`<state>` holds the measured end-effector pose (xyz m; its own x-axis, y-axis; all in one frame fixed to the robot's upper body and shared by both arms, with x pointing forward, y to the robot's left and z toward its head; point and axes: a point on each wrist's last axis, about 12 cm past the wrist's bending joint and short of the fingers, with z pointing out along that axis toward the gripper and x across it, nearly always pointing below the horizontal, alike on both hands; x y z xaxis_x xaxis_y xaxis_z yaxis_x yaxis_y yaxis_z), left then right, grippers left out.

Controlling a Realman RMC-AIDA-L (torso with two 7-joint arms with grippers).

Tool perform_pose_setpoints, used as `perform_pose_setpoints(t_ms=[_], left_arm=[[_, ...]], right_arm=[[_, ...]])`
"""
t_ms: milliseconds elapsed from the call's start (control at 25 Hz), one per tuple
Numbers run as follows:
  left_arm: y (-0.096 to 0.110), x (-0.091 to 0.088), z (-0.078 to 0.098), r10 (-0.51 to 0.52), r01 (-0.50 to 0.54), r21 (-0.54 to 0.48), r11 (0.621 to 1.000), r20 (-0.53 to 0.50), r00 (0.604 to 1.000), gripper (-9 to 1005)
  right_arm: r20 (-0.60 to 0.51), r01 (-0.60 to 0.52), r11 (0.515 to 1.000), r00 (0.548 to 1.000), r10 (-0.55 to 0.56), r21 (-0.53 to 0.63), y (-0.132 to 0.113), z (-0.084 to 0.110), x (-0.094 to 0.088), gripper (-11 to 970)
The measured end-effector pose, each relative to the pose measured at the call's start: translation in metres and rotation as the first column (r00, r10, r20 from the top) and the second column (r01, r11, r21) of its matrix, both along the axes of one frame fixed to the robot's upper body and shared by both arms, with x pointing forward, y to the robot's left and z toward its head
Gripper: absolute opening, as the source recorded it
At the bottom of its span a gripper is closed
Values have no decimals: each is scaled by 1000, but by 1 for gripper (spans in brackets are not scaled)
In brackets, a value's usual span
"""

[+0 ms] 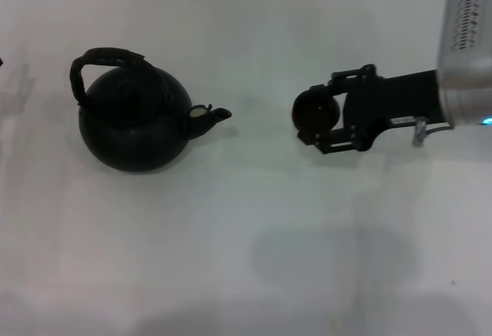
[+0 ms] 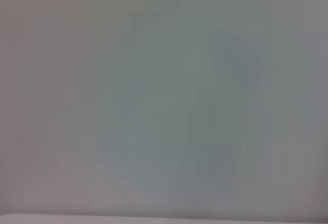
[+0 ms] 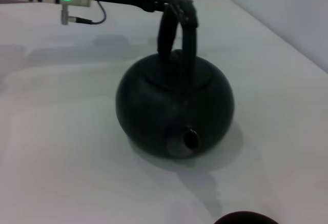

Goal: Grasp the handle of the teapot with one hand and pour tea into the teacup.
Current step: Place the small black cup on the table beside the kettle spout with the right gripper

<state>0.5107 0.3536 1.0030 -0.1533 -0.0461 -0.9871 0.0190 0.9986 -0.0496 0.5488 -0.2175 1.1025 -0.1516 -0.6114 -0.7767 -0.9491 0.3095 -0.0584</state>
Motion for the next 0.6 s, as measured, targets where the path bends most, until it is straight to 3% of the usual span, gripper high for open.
perform_pose_setpoints(t_ms=[320,600], left_arm=[[-2,2,0,-4,4,-3,1000,0,1000,861],[-3,1,0,-6,6,-7,1000,-2,1000,861]], right_arm=[[-11,-47,999,999,47,9,30,-10,6,756],[-24,-61,997,998,60,-40,42,-24,7,761]])
